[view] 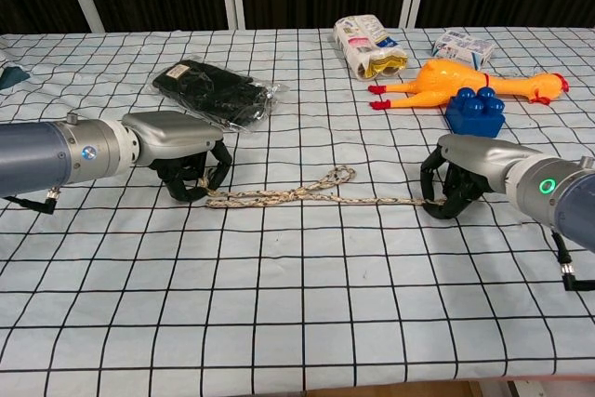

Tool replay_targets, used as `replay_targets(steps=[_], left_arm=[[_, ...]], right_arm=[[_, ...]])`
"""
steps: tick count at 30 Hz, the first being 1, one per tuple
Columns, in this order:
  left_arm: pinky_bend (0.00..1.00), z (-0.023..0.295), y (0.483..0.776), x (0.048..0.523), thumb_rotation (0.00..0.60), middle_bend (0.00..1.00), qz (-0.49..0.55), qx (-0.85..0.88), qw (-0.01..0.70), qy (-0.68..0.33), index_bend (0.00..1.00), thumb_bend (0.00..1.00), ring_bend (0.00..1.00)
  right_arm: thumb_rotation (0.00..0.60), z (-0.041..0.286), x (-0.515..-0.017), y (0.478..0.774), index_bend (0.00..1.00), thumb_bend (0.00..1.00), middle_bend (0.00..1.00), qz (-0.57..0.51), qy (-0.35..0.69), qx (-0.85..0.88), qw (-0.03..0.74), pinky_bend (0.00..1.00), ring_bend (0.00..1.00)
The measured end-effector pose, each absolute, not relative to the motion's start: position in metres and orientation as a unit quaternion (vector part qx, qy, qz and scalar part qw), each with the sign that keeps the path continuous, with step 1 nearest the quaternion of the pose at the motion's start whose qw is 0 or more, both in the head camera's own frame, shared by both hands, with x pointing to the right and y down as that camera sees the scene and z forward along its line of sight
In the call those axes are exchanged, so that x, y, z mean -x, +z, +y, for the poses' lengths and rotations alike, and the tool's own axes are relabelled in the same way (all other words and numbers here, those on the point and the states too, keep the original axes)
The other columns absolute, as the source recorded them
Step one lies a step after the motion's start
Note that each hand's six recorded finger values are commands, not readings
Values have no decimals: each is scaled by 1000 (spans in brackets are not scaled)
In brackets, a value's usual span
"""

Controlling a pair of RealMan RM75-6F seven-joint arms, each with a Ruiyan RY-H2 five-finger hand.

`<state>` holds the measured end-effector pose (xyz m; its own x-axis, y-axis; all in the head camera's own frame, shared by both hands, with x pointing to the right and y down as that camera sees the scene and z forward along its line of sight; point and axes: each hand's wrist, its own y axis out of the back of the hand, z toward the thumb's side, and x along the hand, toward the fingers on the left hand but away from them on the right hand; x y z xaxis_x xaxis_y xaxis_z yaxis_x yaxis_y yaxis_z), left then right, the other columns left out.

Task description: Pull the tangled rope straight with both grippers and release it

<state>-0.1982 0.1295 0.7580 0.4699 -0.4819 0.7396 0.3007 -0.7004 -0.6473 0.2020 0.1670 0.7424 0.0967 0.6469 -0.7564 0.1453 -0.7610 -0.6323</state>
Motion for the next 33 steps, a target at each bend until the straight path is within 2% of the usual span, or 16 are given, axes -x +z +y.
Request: replay_targets(steps=[11,18,23,33], left_arm=[[950,125,756,198,600,975,64,766,386,-510,628,495,983],[951,107,741,203,600,975,92,761,394,-507,629,495,983],[953,89,725,213,600,976,115,753,402,-509,631,495,984],[957,56,696,264,600,977,169,720,405,-537,633,495,986]], right_arm=[[600,162,-203,738,659,440,978,-287,607,712,204,1000,1000],[600,148,-217,721,658,440,978,-313,602,704,211,1000,1000],[600,127,-244,703,667,439,978,-335,606,686,223,1000,1000],[600,96,-322,670,668,439,978,-366,640,627,252,1000,1000]])
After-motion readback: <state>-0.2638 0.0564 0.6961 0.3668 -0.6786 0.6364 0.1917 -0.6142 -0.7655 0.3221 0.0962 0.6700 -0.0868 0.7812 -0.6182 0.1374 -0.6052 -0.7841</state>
